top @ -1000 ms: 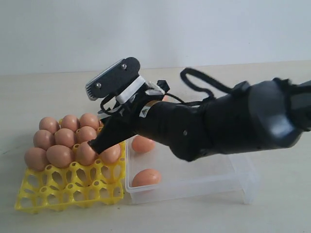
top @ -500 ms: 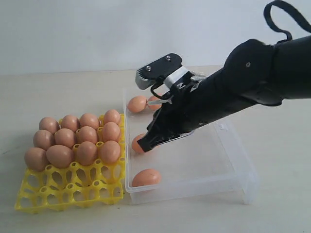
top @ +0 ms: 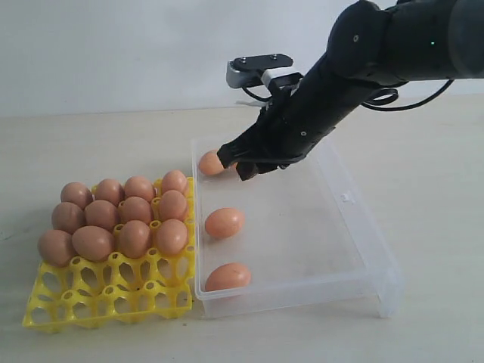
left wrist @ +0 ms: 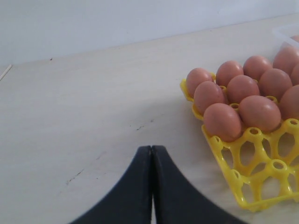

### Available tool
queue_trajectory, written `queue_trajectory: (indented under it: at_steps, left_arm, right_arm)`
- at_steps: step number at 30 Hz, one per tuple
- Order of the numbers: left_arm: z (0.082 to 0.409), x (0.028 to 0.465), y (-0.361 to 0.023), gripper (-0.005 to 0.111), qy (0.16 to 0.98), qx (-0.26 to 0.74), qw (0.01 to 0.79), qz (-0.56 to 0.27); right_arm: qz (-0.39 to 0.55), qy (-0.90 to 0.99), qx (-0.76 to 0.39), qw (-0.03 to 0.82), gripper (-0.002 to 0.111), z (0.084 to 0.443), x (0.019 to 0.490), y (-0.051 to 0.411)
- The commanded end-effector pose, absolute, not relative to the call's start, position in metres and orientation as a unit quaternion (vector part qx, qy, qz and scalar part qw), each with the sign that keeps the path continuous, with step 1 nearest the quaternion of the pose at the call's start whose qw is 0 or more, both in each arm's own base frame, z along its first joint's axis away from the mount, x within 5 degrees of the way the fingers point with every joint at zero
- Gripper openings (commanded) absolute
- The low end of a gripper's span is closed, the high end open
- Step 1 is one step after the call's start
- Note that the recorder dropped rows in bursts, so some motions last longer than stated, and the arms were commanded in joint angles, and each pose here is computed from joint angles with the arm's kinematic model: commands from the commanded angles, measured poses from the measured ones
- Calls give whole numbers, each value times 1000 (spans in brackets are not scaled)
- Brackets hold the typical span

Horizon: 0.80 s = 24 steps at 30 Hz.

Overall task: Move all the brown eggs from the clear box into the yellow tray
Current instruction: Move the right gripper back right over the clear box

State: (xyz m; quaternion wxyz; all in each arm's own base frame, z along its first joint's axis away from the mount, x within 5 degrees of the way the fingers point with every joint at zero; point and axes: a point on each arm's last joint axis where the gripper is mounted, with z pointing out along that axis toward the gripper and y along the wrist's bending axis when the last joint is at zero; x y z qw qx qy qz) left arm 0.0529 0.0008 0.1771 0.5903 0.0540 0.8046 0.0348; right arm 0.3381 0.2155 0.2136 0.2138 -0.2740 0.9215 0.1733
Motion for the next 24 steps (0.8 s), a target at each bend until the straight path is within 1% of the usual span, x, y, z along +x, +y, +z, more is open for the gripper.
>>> queue_trajectory:
  at_steps: [1, 7, 13, 14, 18, 24]
  left_arm:
    - [179, 53, 0, 0, 800, 53, 597, 31]
    - [179, 53, 0, 0, 800, 53, 597, 31]
    - [179, 53, 0, 0, 800, 53, 597, 31]
    - [179, 53, 0, 0, 800, 53, 597, 31]
    - [179, 53, 0, 0, 800, 53, 597, 31]
    - [179, 53, 0, 0, 800, 53, 597, 31]
  right_arm:
    - [168, 925, -264, 213, 49, 201, 354, 220]
    - [131, 937, -247, 210, 50, 183, 375, 224]
    - [129, 941, -222, 222, 50, 180, 392, 232]
    - [133, 942, -211, 225, 51, 181, 395, 233]
    - [148, 941, -170, 253, 62, 188, 404, 237]
    - [160, 933, -149, 286, 62, 194, 414, 241]
